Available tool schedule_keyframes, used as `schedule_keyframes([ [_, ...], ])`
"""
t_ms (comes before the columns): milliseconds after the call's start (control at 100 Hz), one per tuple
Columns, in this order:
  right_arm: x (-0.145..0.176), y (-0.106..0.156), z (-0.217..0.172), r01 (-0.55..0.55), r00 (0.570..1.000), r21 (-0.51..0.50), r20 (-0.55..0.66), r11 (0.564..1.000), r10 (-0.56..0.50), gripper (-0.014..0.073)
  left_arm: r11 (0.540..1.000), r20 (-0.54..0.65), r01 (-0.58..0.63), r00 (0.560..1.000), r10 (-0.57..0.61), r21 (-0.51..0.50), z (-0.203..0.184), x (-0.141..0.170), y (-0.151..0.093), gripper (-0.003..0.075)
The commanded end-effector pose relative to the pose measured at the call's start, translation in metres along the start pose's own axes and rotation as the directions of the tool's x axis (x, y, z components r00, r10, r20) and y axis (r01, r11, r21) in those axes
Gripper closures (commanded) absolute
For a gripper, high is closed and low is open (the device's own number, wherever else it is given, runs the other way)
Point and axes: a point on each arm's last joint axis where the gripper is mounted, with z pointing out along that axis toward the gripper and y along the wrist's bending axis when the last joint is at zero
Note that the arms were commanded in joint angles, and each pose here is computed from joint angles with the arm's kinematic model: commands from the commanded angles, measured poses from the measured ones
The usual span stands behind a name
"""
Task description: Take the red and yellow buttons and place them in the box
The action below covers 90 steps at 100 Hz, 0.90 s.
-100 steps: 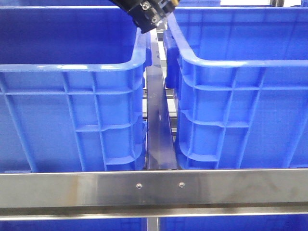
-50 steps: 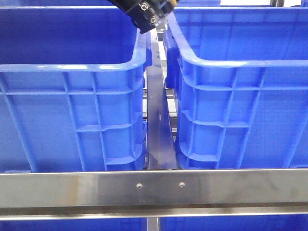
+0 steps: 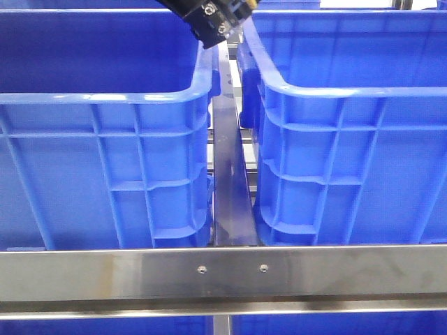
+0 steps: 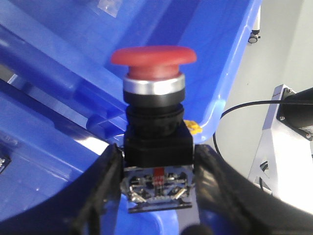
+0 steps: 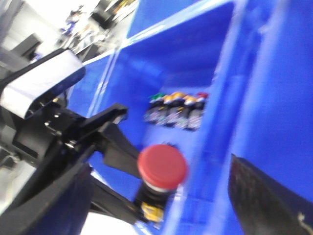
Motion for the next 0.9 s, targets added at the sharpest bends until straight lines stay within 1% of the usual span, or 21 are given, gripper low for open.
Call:
schedule_keyframes([
  [0,-0.01,0.021,0.009,-0.009,1.0,-0.113,0.01,0.994,0.01,0.0002,0.999,0.095,-0.032,0.995,0.03,0.017,-0.02,-0.01,-0.018,0.0617],
  [130,-0.007,0.019,0.027,-0.069,0.998,-0.15,-0.023,0.986,0.066,0.0002,0.999,0.095,-0.032,0.995,0.03,0.017,-0.02,-0.01,-0.018,0.0617],
  [230,-0.004,0.014,0.036,-0.093,0.995,-0.149,-0.049,0.984,0.086,0.0002,0.999,0.095,-0.032,0.995,0.03,0.017,-0.02,-0.01,-0.018,0.0617],
  [350,0.001,0.014,0.044,-0.108,0.992,-0.158,-0.076,0.982,0.097,0.0002,0.999,0.095,-0.032,0.995,0.03,0.017,-0.02,-0.01,-0.018,0.0617],
  [600,0.001,0.015,0.05,-0.115,0.991,-0.165,-0.081,0.98,0.103,0.0007,0.999,0.095,-0.032,0.995,0.03,0.017,-0.02,-0.01,-0.018,0.0617],
  [670,0.001,0.014,0.05,-0.118,0.991,-0.164,-0.083,0.979,0.105,0.0053,0.999,0.095,-0.032,0.995,0.03,0.017,-0.02,-0.01,-0.018,0.0617],
  [720,0.001,0.014,0.05,-0.119,0.991,-0.163,-0.083,0.979,0.106,0.0115,0.999,0.095,-0.032,0.995,0.03,0.017,-0.02,-0.01,-0.018,0.0617],
  [820,0.001,0.014,0.05,-0.119,0.991,-0.163,-0.083,0.979,0.106,0.0266,0.999,0.095,-0.032,0.995,0.03,0.017,-0.02,-0.01,-0.018,0.0617],
  [890,0.001,0.014,0.05,-0.119,0.991,-0.164,-0.084,0.979,0.106,0.0335,0.999,0.095,-0.032,0.995,0.03,0.017,-0.02,-0.01,-0.018,0.0613],
])
